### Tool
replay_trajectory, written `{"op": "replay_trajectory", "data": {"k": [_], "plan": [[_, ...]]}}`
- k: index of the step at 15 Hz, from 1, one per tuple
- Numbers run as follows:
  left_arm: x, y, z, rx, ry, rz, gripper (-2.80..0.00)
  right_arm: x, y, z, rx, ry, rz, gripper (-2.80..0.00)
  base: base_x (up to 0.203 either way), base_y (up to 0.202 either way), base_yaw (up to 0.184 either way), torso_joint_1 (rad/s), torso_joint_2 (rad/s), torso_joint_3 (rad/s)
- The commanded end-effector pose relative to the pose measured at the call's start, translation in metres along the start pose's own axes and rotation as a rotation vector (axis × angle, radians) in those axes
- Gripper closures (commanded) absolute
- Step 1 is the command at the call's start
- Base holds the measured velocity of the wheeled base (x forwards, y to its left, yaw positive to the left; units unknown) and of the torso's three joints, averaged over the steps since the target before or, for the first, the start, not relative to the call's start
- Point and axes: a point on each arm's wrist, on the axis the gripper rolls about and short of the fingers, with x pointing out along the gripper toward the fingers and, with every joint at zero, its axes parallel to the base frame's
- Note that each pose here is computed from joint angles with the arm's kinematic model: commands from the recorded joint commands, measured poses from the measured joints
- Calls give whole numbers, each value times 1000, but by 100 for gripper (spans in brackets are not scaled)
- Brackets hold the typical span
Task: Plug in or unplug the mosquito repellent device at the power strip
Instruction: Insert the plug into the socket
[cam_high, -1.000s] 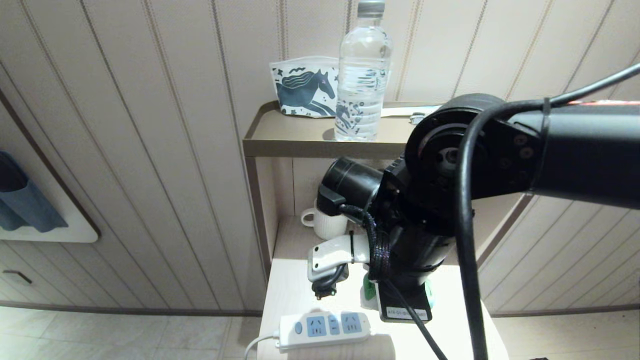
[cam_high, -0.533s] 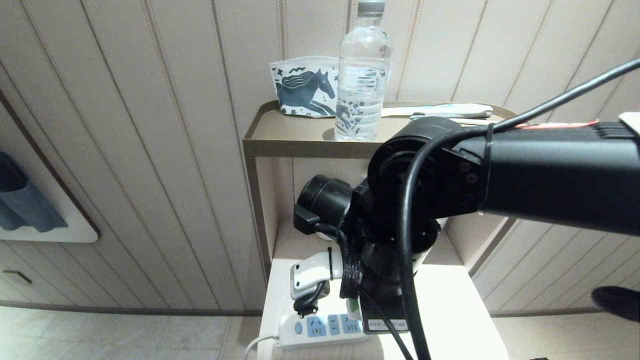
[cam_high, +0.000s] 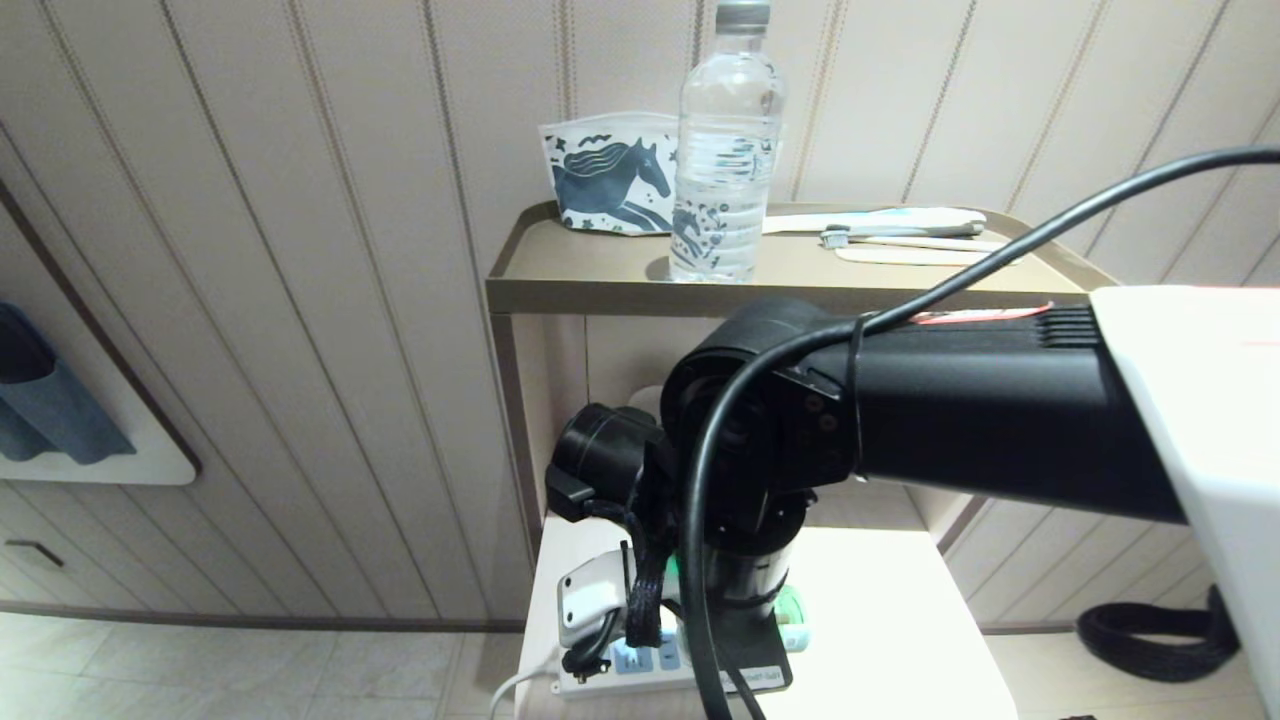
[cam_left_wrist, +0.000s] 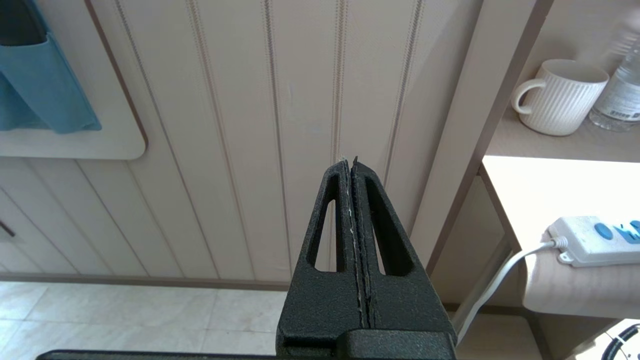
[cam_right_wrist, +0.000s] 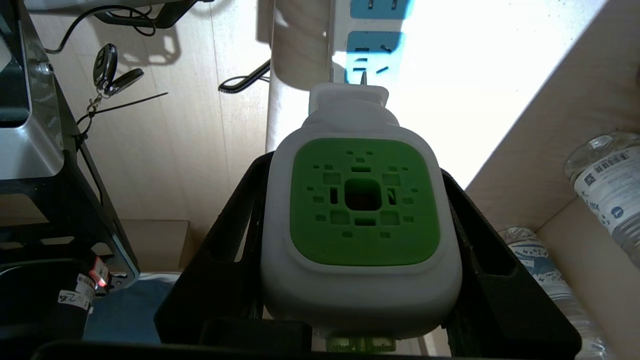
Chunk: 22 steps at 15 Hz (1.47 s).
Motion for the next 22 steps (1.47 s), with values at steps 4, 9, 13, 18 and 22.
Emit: {"op": "replay_trajectory", "data": {"k": [4, 9, 13, 18, 22], "plan": [[0, 0, 0, 0, -1, -1, 0, 2, -5, -3, -67, 4, -1, 0, 0, 0, 0, 0, 0, 0], [0, 0, 0, -1, -1, 0, 0, 4, -4, -2, -74, 10, 6, 0, 0, 0, 0, 0, 0, 0], [0, 0, 0, -1, -1, 0, 0, 12, -2, -2, -104, 58, 41, 0, 0, 0, 0, 0, 0, 0], [0, 0, 0, 0, -1, 1, 0, 28, -1, 7, -132, 83, 61, 0, 0, 0, 0, 0, 0, 0], [0, 0, 0, 0, -1, 1, 0, 47, -1, 16, -143, 108, 72, 0, 0, 0, 0, 0, 0, 0]]}}
